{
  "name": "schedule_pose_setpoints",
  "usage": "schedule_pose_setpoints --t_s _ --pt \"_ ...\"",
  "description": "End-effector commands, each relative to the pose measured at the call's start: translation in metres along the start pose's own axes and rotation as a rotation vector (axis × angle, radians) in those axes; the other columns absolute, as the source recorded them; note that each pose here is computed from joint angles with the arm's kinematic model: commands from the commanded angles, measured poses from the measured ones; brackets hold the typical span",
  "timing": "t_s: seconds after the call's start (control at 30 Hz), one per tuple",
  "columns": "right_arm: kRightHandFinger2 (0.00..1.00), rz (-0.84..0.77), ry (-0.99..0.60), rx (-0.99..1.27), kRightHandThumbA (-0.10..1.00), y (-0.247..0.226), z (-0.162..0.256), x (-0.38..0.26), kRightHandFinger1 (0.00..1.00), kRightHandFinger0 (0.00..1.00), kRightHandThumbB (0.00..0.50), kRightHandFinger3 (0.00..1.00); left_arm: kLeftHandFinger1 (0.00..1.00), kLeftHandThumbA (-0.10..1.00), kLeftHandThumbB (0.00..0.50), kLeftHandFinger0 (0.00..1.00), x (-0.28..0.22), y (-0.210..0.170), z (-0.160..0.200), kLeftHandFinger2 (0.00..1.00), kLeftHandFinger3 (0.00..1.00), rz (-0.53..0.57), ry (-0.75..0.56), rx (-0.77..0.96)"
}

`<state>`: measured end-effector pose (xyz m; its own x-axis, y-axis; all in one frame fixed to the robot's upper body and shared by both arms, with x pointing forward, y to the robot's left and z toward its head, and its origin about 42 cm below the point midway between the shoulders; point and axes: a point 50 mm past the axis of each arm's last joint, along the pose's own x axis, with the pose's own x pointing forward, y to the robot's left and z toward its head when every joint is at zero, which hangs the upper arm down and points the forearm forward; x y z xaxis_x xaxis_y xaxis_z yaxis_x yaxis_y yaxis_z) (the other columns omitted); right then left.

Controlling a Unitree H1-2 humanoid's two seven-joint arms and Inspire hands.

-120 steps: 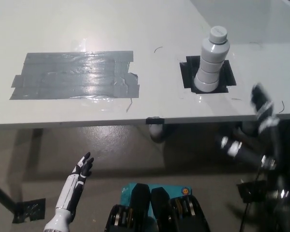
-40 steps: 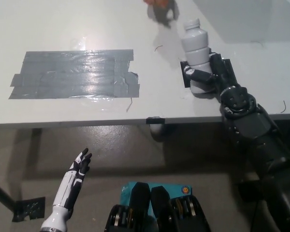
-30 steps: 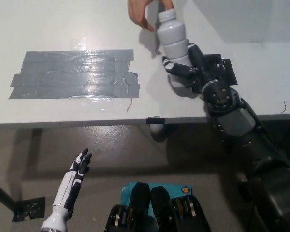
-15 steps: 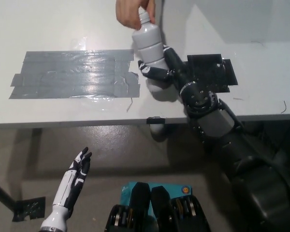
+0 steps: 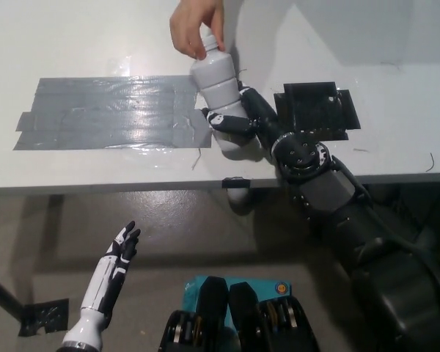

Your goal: A white bottle is kept in the middle of the desk infront of the robot and the robot picks it up with its right hand and passes it to a person

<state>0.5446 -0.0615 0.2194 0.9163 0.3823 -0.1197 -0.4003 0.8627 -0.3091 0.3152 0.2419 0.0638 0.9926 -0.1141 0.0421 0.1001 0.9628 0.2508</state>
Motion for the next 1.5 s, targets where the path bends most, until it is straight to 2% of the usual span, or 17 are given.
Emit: schedule_pose_setpoints --t_s 0.0,0.13,0.43,0.57,0.63,0.7,0.83,0.9,0.97,1.03,1.1,1.17,1.2,1.27,1.33,1.4,1.47 --pt "1.00 0.040 -0.086 -0.046 0.71 -0.005 0.038 0.007 1.00 1.00 0.500 1.00 1.00 0.97 0.144 1.00 0.005 0.008 0.009 1.00 1.00 0.003 -0.032 0.021" --pt "1.00 0.010 -0.111 -0.040 0.78 -0.006 0.038 0.004 1.00 1.00 0.500 1.00 1.00 0.97 0.144 1.00 0.005 0.008 0.008 1.00 1.00 -0.004 -0.032 0.029" --pt "1.00 -0.045 -0.231 0.010 0.80 -0.024 0.041 -0.017 1.00 1.00 0.500 1.00 1.00 0.91 0.119 1.00 0.003 0.007 0.007 1.00 1.00 -0.001 -0.038 0.029" --pt "1.00 -0.095 -0.312 0.011 0.82 -0.050 0.048 -0.054 1.00 1.00 0.500 1.00 1.00 0.91 0.160 1.00 0.003 0.008 0.007 1.00 1.00 0.004 -0.030 0.019" --pt "1.00 -0.115 -0.375 0.004 0.81 -0.060 0.048 -0.075 1.00 1.00 0.482 1.00 1.00 0.90 0.154 1.00 0.003 0.009 0.007 1.00 1.00 0.006 -0.028 0.020" --pt "1.00 -0.125 -0.446 -0.007 0.82 -0.066 0.049 -0.102 1.00 1.00 0.437 1.00 1.00 0.90 0.147 1.00 0.003 0.011 0.006 1.00 1.00 0.006 -0.031 0.033" --pt "1.00 -0.113 -0.533 0.067 0.83 -0.076 0.039 -0.166 1.00 1.00 0.426 1.00 1.00 0.90 0.131 1.00 0.005 0.013 0.005 1.00 1.00 0.010 -0.034 0.044" --pt "1.00 -0.099 -0.554 0.090 0.83 -0.077 0.031 -0.189 1.00 1.00 0.441 1.00 1.00 0.89 0.134 1.00 0.005 0.013 0.003 1.00 1.00 0.011 -0.023 0.040" --pt "1.00 -0.077 -0.580 0.074 0.85 -0.079 0.027 -0.212 1.00 1.00 0.409 1.00 1.00 0.89 0.141 1.00 0.007 0.012 0.004 1.00 1.00 0.009 -0.019 0.041" --pt "1.00 -0.071 -0.597 0.025 0.94 -0.077 0.019 -0.236 1.00 1.00 0.408 1.00 1.00 0.89 0.138 1.00 0.010 0.012 0.003 1.00 1.00 0.012 -0.018 0.042" --pt "1.00 -0.063 -0.606 0.019 1.00 -0.070 0.005 -0.249 1.00 1.00 0.441 1.00 1.00 0.87 0.116 1.00 0.013 0.014 0.002 1.00 1.00 0.018 -0.024 0.038" --pt "1.00 -0.061 -0.607 0.041 0.99 -0.063 -0.007 -0.253 1.00 1.00 0.404 1.00 1.00 0.88 0.105 1.00 0.015 0.015 0.002 1.00 1.00 0.023 -0.022 0.041" --pt "1.00 -0.060 -0.607 0.047 0.99 -0.061 -0.010 -0.254 1.00 1.00 0.403 1.00 1.00 0.88 0.107 1.00 0.015 0.015 0.003 1.00 1.00 0.025 -0.021 0.040" --pt "1.00 -0.088 -0.578 0.073 0.98 -0.051 -0.030 -0.254 1.00 1.00 0.302 1.00 1.00 0.87 0.099 1.00 0.014 0.016 0.002 1.00 1.00 0.024 -0.020 0.047" --pt "1.00 -0.125 -0.537 0.113 0.95 -0.043 -0.048 -0.254 1.00 1.00 0.258 1.00 1.00 0.86 0.097 1.00 0.014 0.015 0.002 1.00 1.00 0.017 -0.021 0.057" --pt "1.00 -0.159 -0.502 0.165 0.95 -0.037 -0.061 -0.253 1.00 1.00 0.264 1.00 1.00 0.86 0.087 1.00 0.014 0.014 0.002 1.00 1.00 0.012 -0.021 0.061" --pt "1.00 -0.187 -0.448 0.266 0.94 -0.026 -0.081 -0.246 1.00 1.00 0.225 1.00 1.00 0.85 0.088 1.00 0.014 0.013 0.002 1.00 1.00 0.013 -0.024 0.059"
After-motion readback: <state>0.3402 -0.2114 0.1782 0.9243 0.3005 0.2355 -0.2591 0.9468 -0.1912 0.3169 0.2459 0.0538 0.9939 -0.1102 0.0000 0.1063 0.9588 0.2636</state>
